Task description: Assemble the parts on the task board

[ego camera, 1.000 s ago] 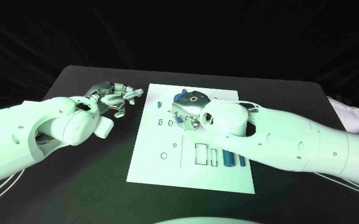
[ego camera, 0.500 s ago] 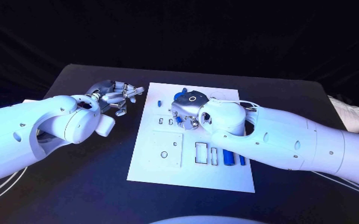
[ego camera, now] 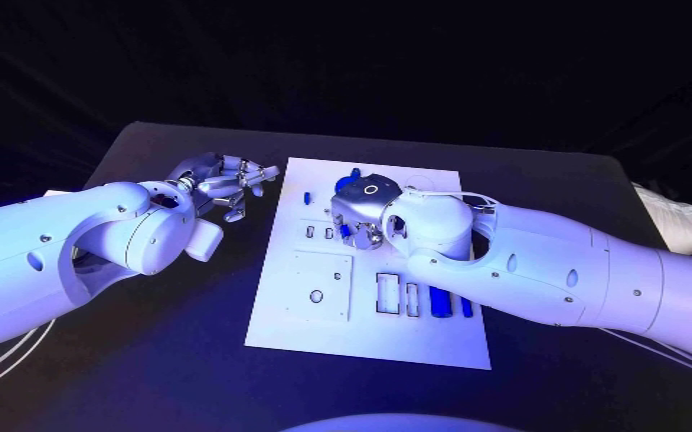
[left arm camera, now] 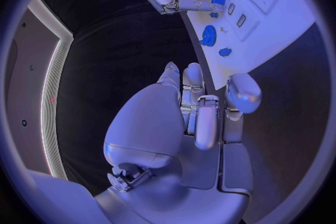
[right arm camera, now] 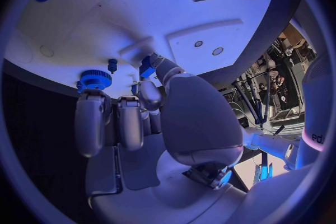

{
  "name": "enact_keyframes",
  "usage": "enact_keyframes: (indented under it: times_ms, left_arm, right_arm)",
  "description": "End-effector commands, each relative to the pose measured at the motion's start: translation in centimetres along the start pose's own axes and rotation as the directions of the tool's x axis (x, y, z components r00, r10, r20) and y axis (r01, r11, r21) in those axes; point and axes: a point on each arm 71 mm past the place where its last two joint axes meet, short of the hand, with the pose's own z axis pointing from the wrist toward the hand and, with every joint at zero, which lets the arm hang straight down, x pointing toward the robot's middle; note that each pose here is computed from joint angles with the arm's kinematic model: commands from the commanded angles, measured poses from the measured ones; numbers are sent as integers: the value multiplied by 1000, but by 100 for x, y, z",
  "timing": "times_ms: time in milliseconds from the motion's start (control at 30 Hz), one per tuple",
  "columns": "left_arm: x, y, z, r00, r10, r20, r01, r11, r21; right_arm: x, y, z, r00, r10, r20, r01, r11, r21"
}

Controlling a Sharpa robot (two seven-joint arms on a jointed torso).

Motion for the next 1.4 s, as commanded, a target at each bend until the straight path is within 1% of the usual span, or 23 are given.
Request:
enact_keyframes:
  times_ms: [33,300,600,1267,1400]
  left_arm:
    - [27,-20,3,1000,-4,-17,4,1000,10]
    - [41,-23,8,1000,-4,-22,4,1000,11]
    - [46,-24,10,1000,-3,-26,4,1000,11]
    - [52,-23,18,999,-6,-31,6,1000,8]
    - [54,-22,19,999,-6,-33,6,1000,7]
  right_arm:
    - [30,-1,7,999,-16,-28,17,1000,11]
    - [51,6,19,999,-15,-33,16,1000,13]
    - [50,-4,14,1000,-12,-18,12,1000,25]
    - [47,-7,11,1000,-6,-6,6,1000,29]
    - [39,-8,10,1000,-4,4,4,999,34]
